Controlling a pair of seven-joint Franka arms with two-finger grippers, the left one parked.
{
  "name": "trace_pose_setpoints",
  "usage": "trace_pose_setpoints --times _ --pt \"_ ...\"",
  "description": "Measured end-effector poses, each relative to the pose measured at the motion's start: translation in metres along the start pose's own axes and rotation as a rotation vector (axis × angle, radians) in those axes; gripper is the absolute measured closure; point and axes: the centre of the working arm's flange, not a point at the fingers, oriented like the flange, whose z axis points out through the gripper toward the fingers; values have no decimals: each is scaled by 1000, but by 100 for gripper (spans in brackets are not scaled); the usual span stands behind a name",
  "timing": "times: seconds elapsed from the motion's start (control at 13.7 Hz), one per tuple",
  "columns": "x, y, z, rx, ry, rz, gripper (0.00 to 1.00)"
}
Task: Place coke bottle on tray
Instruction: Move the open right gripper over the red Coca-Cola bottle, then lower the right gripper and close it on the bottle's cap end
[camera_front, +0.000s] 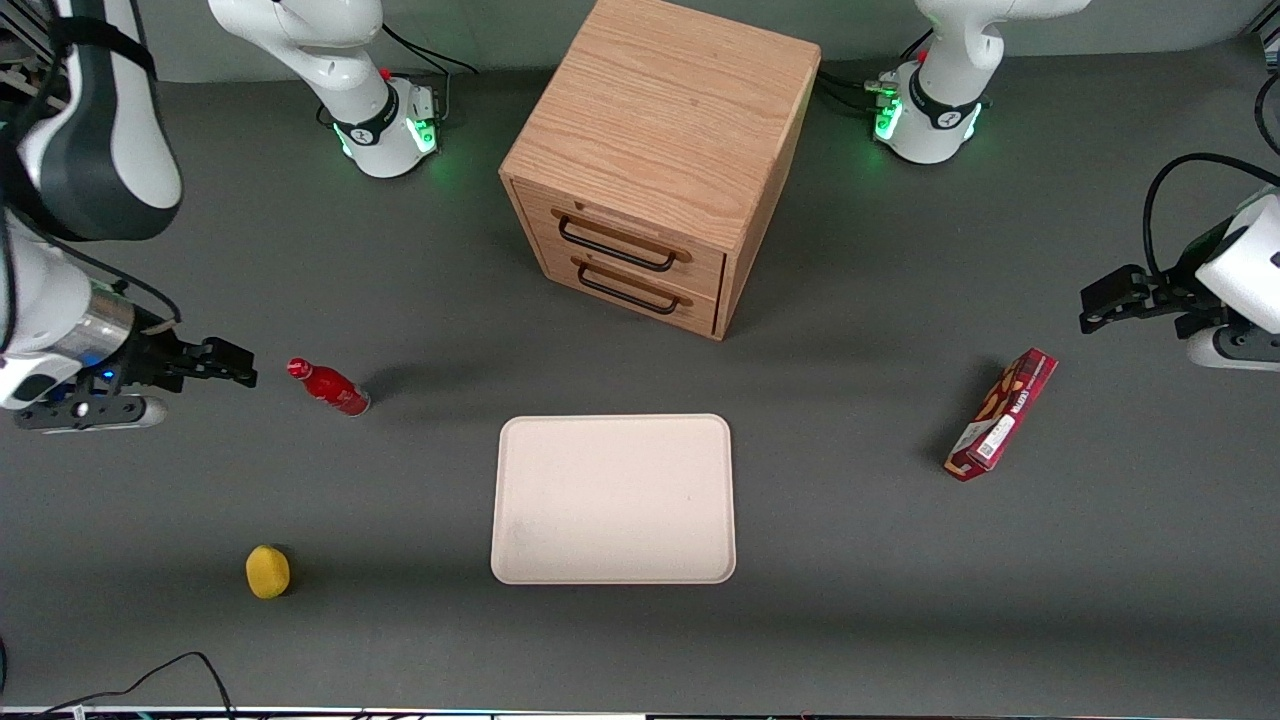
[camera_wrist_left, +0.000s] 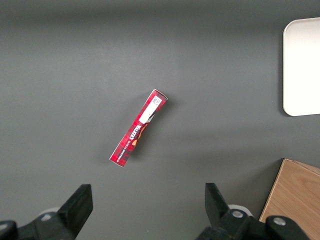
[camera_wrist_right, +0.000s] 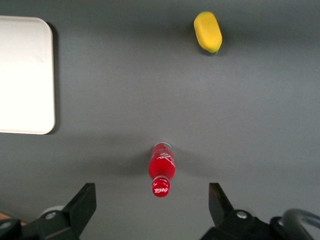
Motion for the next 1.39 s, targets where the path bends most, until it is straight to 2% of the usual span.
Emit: trace_pose_setpoints --times 0.22,0.29,0.51,0.66,0.8,0.88,1.02,1.39 --pt "-31 -4 41 25 -48 7 0" --pt "-37 -5 51 27 -48 6 1" --pt "-54 -5 78 22 -13 -17 4" --pt "-61 -6 91 22 -9 -25 4" --pt "-62 -4 96 25 -2 -21 17" --pt "-63 -1 98 25 3 -20 18" --pt "-65 8 106 27 14 -32 35" --pt "-72 15 128 41 35 -24 39"
